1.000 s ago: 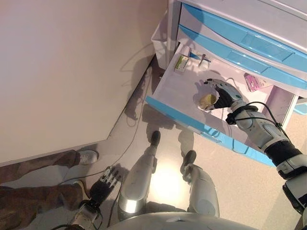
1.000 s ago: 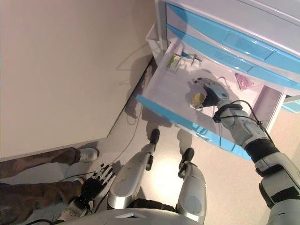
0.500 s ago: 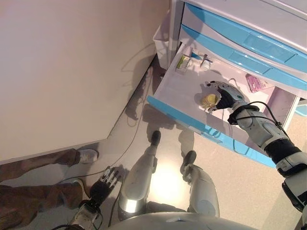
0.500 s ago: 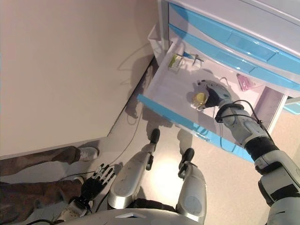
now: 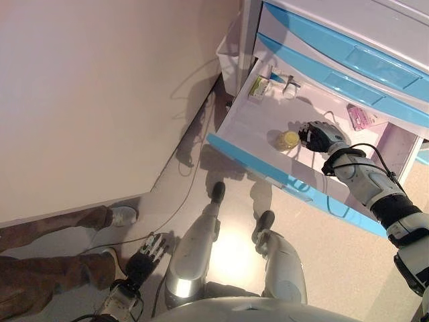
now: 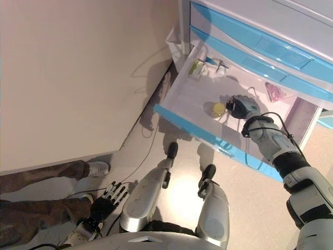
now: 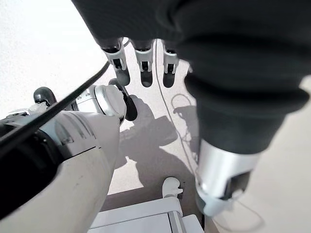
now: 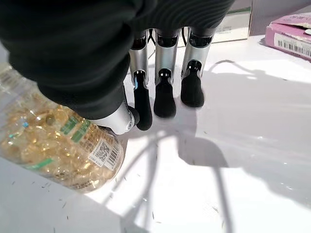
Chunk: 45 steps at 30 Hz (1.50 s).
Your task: Open the drawer and pick up the medicine
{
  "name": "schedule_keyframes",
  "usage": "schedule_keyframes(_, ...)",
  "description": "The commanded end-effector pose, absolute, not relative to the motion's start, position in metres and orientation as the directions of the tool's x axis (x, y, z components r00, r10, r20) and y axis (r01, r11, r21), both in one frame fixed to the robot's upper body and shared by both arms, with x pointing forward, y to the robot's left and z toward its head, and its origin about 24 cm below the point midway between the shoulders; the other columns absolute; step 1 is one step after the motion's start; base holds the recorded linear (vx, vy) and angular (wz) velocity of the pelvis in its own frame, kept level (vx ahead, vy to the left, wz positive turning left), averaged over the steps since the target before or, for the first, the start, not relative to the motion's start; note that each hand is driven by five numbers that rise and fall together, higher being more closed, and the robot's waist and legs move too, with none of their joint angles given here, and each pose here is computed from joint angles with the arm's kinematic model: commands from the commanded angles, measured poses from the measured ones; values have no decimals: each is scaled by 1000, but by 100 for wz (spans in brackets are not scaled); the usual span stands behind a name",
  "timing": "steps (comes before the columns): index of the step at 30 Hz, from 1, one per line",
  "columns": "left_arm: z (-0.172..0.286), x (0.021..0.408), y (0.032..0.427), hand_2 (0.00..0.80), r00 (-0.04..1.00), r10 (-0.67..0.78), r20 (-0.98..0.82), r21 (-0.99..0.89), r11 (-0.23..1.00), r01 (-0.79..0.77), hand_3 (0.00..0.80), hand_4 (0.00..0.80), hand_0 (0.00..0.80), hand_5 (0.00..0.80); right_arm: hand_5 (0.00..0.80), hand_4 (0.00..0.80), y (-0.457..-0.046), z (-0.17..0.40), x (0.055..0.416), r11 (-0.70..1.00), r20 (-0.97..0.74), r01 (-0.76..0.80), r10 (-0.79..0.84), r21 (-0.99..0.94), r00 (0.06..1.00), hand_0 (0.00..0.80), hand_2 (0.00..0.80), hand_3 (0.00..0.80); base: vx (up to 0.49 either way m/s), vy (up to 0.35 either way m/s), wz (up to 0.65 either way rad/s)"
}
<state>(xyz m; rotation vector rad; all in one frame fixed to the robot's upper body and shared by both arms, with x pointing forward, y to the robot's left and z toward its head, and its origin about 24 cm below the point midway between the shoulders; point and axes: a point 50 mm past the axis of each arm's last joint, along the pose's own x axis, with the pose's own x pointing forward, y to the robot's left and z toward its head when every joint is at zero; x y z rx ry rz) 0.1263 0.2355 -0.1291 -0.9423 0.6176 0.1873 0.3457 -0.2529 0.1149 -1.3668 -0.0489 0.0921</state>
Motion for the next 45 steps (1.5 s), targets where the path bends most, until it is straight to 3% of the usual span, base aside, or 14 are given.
schedule_keyframes(1,-129,112,240,0,792,-140,-594,-679,616,-399,0,0,0,0,800,800,-239,129,351,185,30,-1,164,-983,986,800,800,800,0,0,0)
schedule_keyframes(7,-129,113,239,0,792,-144,-593,-680,616,-397,0,0,0,0,800,800,-239,129,351,186,32,1,164,-983,986,800,800,800,0,0,0)
schedule_keyframes(8,-129,113,239,0,793,-144,-592,-681,616,-396,0,0,0,0,659,659,-239,130,351,187,35,4,162,-982,986,659,659,659,0,0,0)
schedule_keyframes(9,-129,114,239,0,795,-144,-590,-682,615,-395,0,0,0,0,75,75,-239,131,351,189,36,5,158,-982,987,75,75,75,0,0,0)
schedule_keyframes(10,-129,114,239,0,794,-143,-590,-683,614,-397,0,0,0,0,0,0,-240,130,351,188,36,7,155,-982,987,0,0,0,0,0,0)
schedule_keyframes(45,-128,113,241,0,797,-137,-588,-687,606,-402,0,0,0,0,0,0,-223,131,351,154,8,-30,242,-988,970,0,0,0,0,0,0)
